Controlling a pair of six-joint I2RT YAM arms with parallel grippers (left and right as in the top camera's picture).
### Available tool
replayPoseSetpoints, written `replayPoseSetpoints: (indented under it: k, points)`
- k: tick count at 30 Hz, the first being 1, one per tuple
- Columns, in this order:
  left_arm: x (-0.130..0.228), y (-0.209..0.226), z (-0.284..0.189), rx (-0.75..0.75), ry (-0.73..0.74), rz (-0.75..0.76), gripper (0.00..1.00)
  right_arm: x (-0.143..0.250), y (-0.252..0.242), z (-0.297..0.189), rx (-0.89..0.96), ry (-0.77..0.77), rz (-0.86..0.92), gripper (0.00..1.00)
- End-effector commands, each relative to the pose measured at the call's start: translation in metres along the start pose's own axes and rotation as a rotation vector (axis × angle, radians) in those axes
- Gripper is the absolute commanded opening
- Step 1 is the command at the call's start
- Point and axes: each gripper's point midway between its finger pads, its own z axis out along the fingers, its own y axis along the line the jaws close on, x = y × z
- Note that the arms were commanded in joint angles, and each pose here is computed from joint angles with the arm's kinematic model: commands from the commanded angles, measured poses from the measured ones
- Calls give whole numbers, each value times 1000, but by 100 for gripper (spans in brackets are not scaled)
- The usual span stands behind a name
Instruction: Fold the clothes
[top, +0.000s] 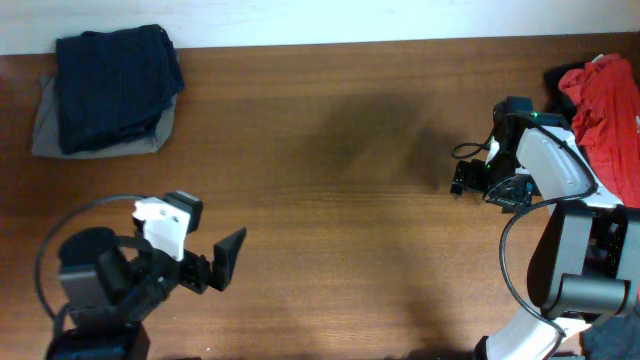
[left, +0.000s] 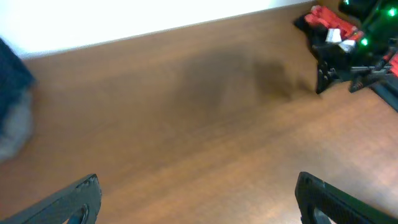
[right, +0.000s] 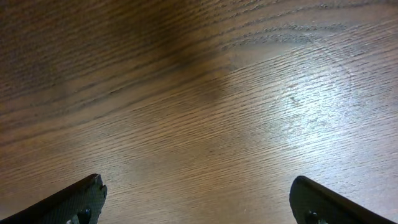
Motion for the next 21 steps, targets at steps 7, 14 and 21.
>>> replayPoseSetpoints:
  k: [7, 14, 21]
  points:
    - [42, -1, 28, 77, 101, -199, 99, -3, -1, -11, -6, -33, -3, 99]
    - [47, 2, 34, 77, 130, -217, 99, -3, -1, -11, -6, -33, -3, 99]
    - [59, 14, 33, -2, 178, -233, 99, -3, -1, -11, -6, -33, -3, 99]
